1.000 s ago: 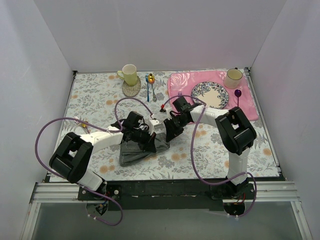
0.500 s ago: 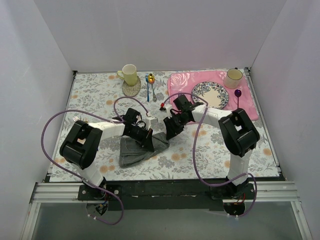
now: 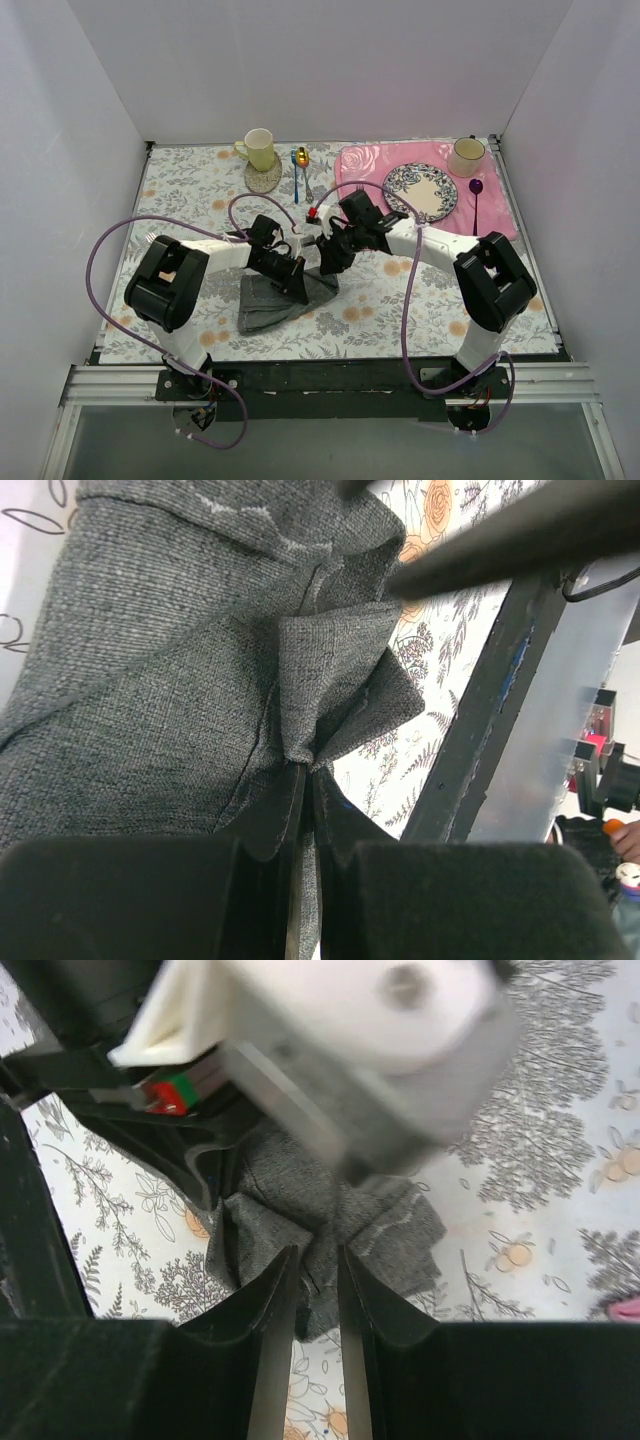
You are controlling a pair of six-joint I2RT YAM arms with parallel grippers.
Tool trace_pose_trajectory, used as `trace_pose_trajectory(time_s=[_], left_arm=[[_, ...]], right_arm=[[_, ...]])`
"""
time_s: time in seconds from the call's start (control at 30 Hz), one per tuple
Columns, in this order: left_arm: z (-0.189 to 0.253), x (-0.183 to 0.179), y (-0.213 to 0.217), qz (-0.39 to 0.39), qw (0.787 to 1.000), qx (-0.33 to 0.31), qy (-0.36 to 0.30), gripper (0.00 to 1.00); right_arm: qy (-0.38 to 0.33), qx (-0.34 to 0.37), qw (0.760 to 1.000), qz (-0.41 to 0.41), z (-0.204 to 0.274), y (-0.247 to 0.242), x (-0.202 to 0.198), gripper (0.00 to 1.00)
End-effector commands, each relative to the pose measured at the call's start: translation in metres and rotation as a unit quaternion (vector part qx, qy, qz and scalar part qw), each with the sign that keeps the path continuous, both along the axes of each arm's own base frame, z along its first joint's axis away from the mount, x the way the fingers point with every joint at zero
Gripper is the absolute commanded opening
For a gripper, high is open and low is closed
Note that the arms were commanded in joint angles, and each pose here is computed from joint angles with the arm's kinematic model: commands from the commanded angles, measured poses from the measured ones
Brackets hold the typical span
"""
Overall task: Fold the napkin into a case and place the utensils inside
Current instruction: Stuff the top corner of the smaller-rectangle-folded napkin into the folded napkin.
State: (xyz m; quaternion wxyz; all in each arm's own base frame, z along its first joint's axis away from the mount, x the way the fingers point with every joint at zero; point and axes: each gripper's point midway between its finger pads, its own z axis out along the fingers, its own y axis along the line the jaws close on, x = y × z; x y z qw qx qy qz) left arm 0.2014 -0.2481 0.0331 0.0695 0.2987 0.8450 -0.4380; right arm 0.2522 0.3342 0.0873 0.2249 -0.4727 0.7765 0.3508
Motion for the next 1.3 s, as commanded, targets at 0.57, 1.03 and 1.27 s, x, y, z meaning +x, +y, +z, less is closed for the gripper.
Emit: trace_pose_trajectory(time_s=[0.57,1.03,1.27], left_arm=[[0.003,0.007,0.0,0.005,1.0,-0.008,0.018,0.0],[0.0,0.008,0.002,0.01,1.0,-0.007,0.025,0.0],[0.0,0.008,0.002,0.012,1.0,-0.007,0.028,0.0]], right_arm=[[-0.19,-0.057,0.979,0.043,-0.022,0.02,0.004,0.37],[-0.198,-0.066,0.976,0.056,-0.031,0.014,0.0,0.39],[-0.199,-0.048,0.977,0.051,-0.012,0.021,0.002,0.02]])
